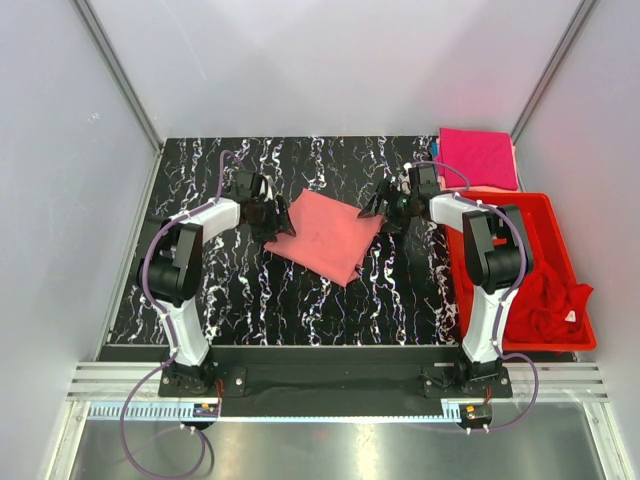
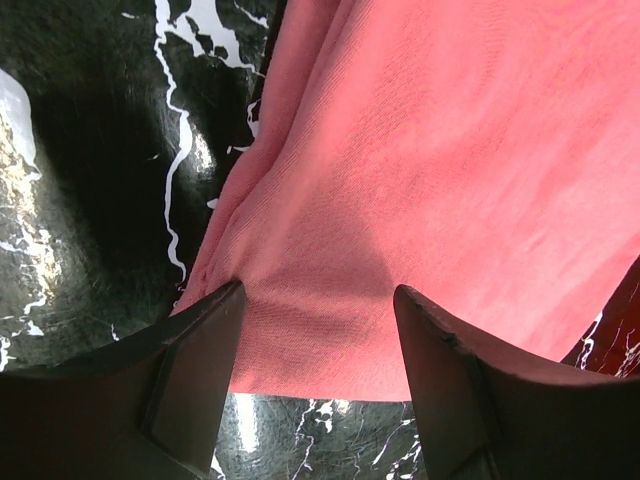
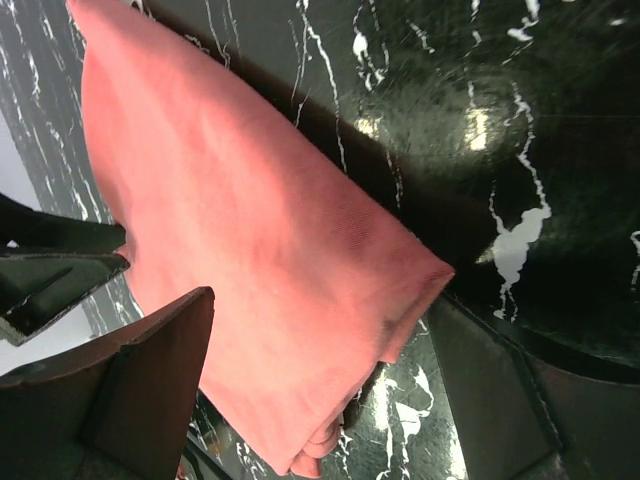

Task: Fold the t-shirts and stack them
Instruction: Neatly place the folded tshirt to the corner

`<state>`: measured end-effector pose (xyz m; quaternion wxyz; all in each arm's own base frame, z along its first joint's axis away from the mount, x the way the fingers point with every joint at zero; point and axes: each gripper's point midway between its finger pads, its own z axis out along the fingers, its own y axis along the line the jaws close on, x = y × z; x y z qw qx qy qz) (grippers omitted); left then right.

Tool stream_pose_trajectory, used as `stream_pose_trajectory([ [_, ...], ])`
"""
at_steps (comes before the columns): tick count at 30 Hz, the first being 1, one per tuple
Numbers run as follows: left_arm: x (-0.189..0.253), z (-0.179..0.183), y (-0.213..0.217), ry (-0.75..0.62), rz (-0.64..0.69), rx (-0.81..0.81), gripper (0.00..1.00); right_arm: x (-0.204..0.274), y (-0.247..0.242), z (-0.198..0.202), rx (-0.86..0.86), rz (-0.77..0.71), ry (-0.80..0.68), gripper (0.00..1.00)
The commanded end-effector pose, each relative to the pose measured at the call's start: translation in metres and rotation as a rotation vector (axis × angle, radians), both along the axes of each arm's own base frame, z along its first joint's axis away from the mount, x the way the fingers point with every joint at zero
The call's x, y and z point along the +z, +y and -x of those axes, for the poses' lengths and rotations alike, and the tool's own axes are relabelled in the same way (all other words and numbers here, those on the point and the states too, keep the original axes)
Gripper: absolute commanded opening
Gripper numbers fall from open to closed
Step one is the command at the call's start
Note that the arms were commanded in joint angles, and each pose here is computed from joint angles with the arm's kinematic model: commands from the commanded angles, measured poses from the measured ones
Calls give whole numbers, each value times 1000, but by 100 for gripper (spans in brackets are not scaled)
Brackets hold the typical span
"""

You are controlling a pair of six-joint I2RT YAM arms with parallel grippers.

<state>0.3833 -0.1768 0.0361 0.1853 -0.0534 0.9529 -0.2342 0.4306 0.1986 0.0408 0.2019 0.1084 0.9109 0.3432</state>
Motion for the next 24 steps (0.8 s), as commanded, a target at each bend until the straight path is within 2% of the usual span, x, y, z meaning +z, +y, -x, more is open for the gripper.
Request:
stream_pose_trajectory([
  [1,-14,-1,1,12,-7,-2,68,-13,1,21,42,7,55,95],
  [9,-17,1,2,14,13,13,68,-21,5,18,-28,35,59,96],
  [19,-22,3,1,27,18,25,68,0,31,27,67,-148,56,94],
  [24,-21,3,1,26,24,33,68,2,29,27,61,-129,63,89],
])
